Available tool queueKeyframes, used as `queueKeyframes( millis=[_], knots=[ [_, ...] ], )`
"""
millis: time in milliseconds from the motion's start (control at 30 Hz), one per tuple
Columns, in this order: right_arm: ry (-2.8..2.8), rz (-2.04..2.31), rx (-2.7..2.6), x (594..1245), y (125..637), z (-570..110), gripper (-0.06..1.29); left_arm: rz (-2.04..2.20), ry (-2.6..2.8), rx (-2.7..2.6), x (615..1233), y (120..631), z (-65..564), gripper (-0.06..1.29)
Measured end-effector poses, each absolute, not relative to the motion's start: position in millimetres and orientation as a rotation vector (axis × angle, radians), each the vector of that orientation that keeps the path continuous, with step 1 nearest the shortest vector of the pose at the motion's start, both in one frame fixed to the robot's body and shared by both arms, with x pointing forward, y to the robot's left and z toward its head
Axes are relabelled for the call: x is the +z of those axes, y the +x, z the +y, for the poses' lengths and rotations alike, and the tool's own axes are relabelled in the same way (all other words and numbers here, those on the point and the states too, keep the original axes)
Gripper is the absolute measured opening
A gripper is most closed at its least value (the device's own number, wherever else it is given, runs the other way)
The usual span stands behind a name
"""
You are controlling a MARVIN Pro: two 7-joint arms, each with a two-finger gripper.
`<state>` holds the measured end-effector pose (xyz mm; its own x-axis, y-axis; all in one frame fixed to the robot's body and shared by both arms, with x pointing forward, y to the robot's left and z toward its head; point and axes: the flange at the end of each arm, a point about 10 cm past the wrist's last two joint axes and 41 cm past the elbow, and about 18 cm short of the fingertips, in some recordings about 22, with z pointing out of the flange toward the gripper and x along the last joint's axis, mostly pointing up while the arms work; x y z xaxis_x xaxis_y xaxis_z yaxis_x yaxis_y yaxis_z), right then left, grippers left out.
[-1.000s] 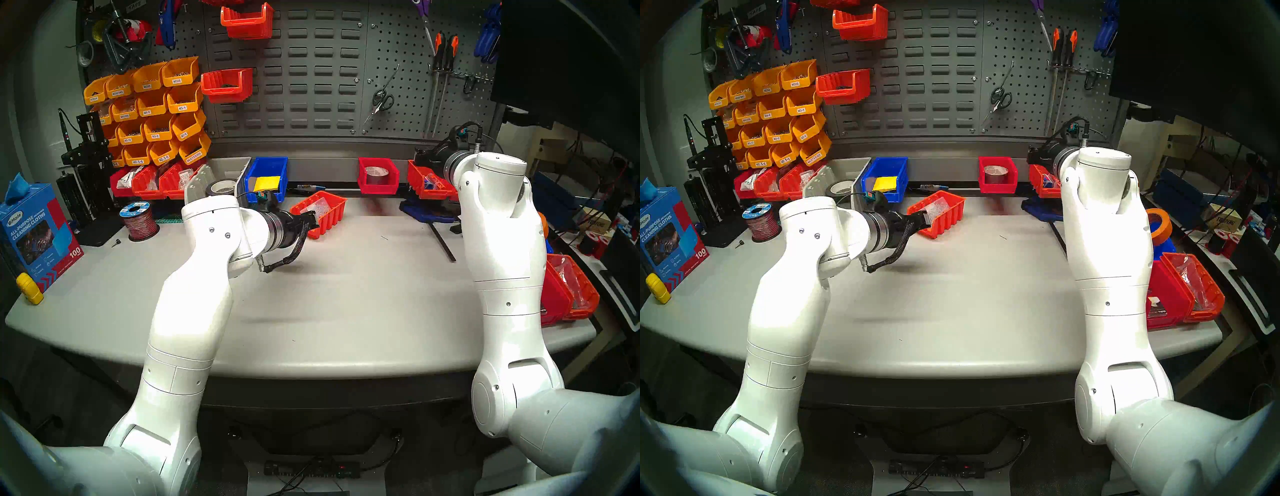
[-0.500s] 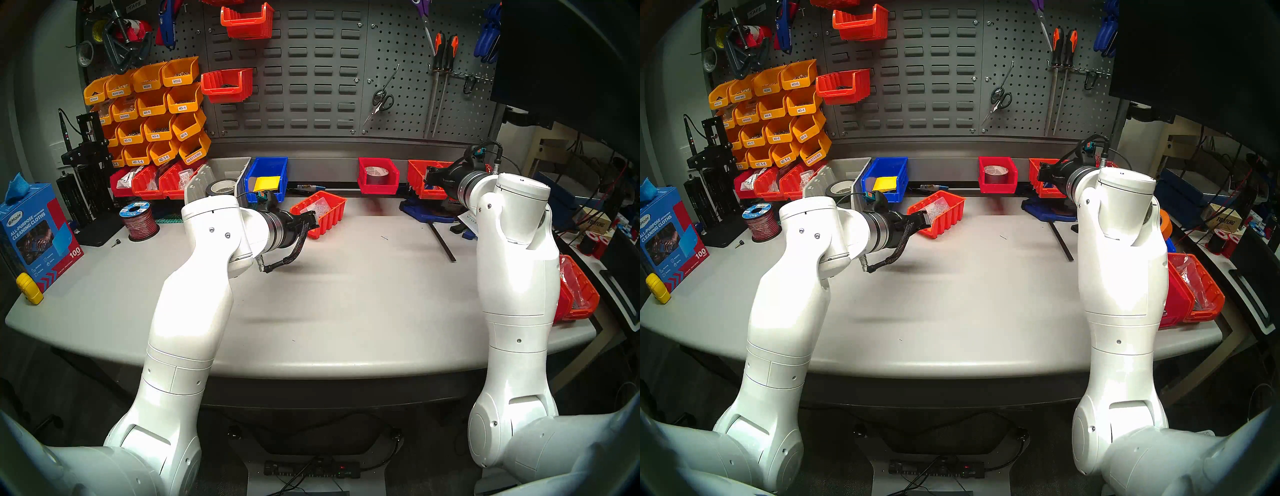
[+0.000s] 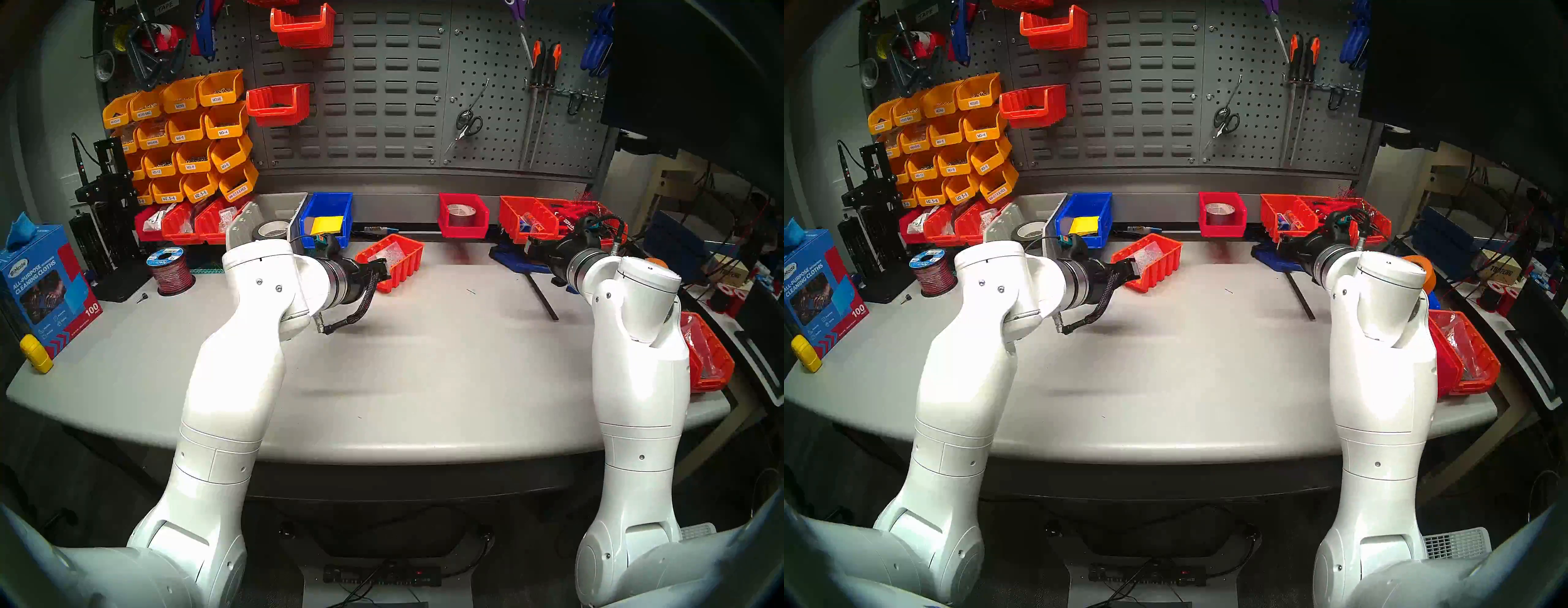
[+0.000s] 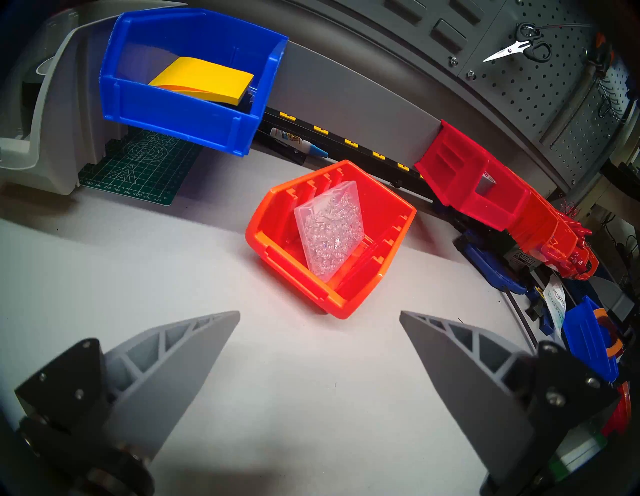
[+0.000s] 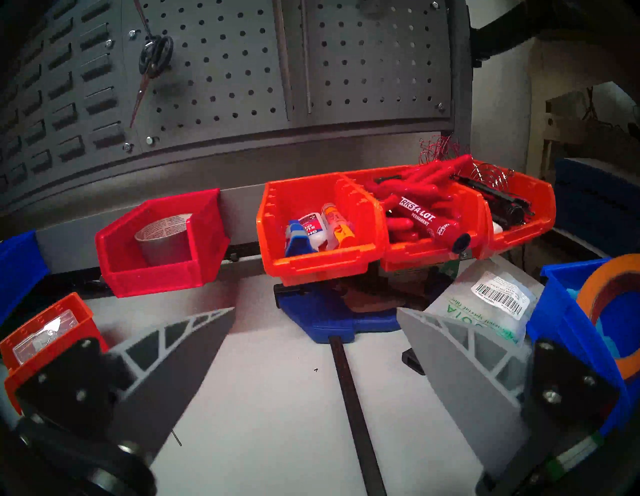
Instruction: Hang all the unorganized tool boxes onto the wall
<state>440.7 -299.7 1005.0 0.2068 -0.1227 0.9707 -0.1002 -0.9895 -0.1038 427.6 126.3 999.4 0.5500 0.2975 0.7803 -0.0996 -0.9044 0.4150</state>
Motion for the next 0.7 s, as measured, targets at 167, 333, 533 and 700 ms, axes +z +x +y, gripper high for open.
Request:
queueKeyframes(
  millis=[167,333,533,700],
  knots=[
    [-2.424,0.227,-1.932,996,445,-312,1.21,0.161,2.375,1.308,999,428,126,1.26],
    [-2.409,0.218,-1.942,997,445,-315,1.21,0.161,2.375,1.308,999,428,126,1.26],
    [-2.398,0.208,-1.952,999,445,-316,1.21,0.161,2.375,1.308,999,428,126,1.26],
    [-2.397,0.203,-1.958,999,445,-317,1.21,0.161,2.375,1.308,999,428,126,1.26]
  ],
)
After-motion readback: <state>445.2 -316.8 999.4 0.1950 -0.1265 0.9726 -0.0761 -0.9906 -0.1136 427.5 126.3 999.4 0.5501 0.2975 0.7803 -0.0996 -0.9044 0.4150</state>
